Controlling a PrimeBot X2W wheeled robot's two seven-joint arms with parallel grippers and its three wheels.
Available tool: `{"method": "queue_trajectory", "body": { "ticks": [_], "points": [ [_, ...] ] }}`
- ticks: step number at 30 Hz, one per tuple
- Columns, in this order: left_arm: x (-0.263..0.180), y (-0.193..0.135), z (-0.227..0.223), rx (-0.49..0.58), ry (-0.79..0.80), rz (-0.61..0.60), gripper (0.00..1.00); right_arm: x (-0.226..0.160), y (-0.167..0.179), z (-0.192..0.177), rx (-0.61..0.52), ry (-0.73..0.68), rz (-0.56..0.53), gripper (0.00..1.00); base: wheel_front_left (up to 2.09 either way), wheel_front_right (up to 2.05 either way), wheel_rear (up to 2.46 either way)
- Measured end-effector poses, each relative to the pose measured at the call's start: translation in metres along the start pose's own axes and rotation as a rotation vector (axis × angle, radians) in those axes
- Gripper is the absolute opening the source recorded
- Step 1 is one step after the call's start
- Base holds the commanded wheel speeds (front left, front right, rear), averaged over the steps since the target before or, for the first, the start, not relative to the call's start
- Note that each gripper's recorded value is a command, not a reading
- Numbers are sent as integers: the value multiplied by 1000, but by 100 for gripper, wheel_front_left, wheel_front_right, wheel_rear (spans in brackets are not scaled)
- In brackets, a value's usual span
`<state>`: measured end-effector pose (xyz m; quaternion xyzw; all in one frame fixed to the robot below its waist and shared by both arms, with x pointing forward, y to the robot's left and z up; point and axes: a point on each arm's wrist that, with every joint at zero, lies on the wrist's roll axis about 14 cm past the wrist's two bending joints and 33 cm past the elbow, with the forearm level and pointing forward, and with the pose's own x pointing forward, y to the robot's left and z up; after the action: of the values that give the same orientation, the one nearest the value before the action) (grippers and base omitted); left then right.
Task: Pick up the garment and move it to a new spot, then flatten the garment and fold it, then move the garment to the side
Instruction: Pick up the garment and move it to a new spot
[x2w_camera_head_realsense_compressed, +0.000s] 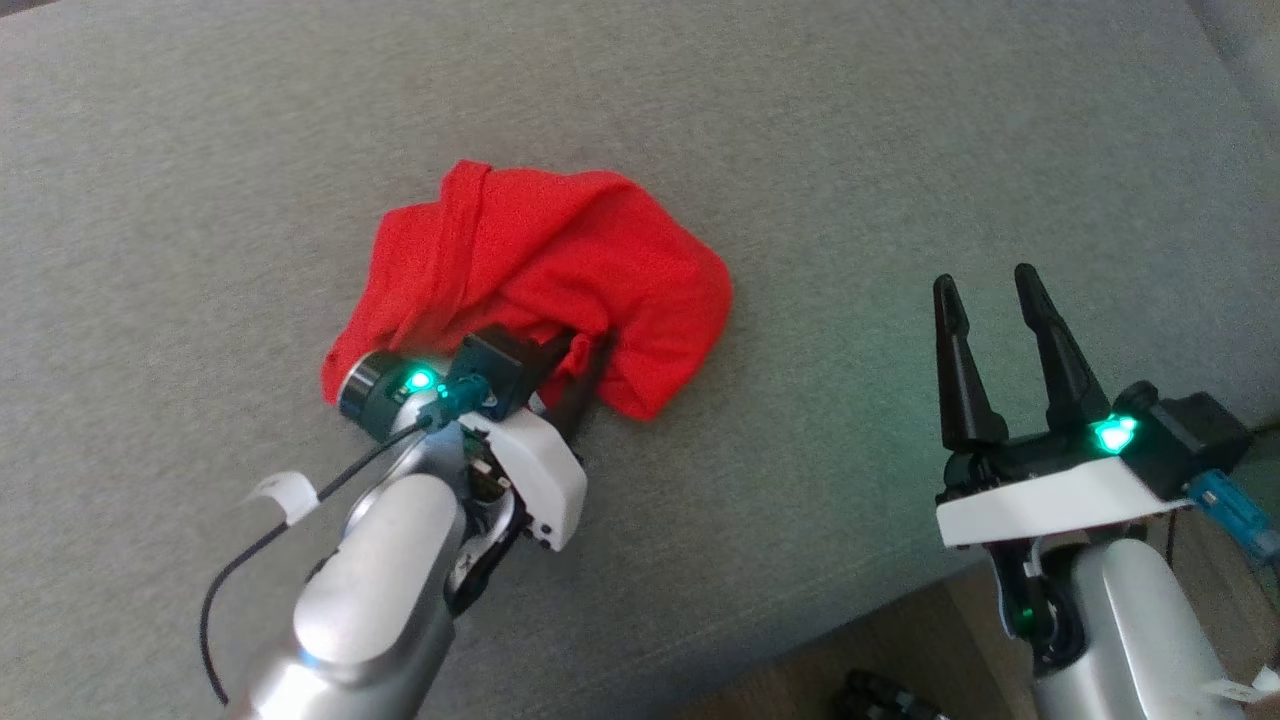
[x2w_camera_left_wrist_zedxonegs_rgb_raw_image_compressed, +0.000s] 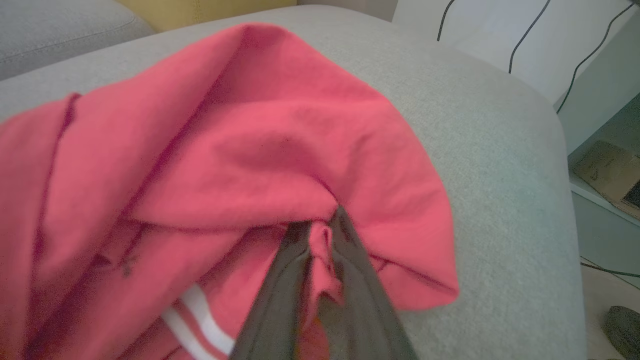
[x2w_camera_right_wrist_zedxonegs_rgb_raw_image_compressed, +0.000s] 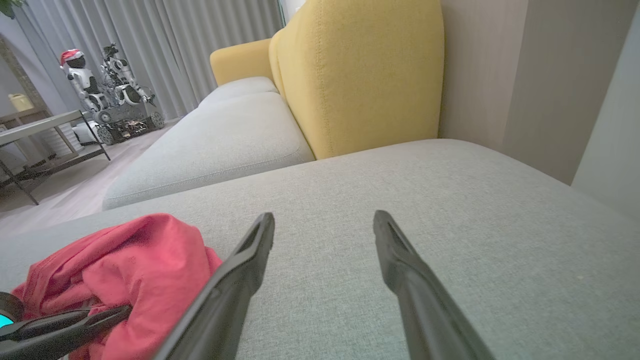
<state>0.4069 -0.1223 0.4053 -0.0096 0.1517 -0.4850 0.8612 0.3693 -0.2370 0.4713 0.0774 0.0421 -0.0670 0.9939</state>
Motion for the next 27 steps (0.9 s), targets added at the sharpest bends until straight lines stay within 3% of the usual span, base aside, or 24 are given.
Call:
{"method": "queue_trajectory", "body": {
  "ticks": [1,5,10,21,27],
  "points": [
    [-2,1,2,-1,-11,4,100,1,2,-1,1,1,7,100,0,0,0],
    [-17,6,16,19,-74,40,100,7,17,1,-2,-8,54,100,0,0,0],
    [-50,30,45,-4,-215,187,100,15,39,5,-2,-15,124,100,0,0,0],
    [-179,110,71,-23,-391,698,100,25,94,26,-32,-49,284,100,0,0,0],
    [-242,127,57,-18,-386,867,100,18,109,24,-47,-30,326,100,0,0,0]
  ]
}}
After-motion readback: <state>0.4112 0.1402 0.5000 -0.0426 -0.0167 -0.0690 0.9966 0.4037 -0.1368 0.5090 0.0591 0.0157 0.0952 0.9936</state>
